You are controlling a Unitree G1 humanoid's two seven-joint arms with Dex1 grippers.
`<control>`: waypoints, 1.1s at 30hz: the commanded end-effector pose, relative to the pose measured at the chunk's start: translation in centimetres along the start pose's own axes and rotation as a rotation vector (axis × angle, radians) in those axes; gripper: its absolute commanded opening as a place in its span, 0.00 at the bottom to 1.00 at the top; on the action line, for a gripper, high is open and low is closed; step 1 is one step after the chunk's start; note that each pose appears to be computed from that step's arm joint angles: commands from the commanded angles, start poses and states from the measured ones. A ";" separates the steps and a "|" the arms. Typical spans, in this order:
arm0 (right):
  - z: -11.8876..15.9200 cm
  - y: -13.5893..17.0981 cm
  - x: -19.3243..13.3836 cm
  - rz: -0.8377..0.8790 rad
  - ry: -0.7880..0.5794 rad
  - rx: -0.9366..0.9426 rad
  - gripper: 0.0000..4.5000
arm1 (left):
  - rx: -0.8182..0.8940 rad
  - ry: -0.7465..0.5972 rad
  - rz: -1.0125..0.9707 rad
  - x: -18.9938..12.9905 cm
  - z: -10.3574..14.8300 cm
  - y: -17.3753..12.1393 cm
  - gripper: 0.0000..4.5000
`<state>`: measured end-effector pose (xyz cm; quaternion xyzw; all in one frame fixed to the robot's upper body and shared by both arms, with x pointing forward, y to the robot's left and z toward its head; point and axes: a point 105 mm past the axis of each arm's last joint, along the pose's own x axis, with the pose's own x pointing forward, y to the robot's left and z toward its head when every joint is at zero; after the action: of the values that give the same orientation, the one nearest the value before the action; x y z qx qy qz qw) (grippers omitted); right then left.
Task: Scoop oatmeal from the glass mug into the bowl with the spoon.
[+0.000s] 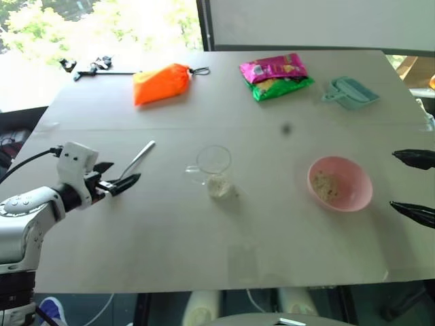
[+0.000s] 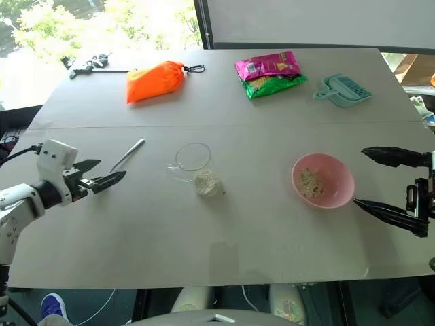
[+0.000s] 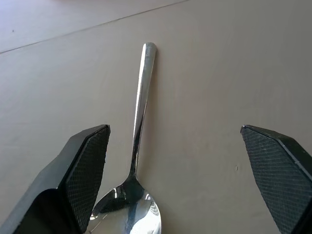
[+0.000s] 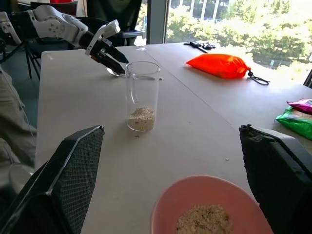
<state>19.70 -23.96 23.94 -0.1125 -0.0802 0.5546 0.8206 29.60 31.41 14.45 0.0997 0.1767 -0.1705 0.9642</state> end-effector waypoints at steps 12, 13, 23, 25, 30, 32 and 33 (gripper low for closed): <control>0.2 -0.1 -0.1 -0.005 0.000 -0.051 1.00 | -0.054 0.214 0.050 0.8 -0.4 2.1 0.99; 0.2 -0.2 -0.1 -0.005 -0.002 -0.052 1.00 | -0.050 0.224 0.049 0.8 -0.6 2.1 0.99; 0.1 -0.4 0.2 -0.010 -0.012 -0.064 1.00 | -0.048 0.257 0.043 1.1 -1.3 1.9 0.99; 0.1 -0.4 0.2 -0.010 -0.016 -0.064 1.00 | -0.046 0.253 0.046 1.1 -1.3 1.9 0.99; 0.3 -0.4 0.4 -0.008 -0.032 -0.065 1.00 | -0.055 0.259 0.035 1.1 -1.6 1.8 0.99; 0.2 -0.5 0.5 -0.009 -0.033 -0.066 1.00 | -0.052 0.269 0.038 1.1 -1.8 1.9 0.99; 0.2 -0.5 0.5 -0.010 -0.032 -0.066 1.00 | -0.055 0.271 0.036 1.1 -1.9 2.0 0.99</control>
<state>20.39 -23.72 23.82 -0.1245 -0.0993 0.5497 0.8200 30.84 32.93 12.55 0.0975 0.3035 -0.1372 0.9378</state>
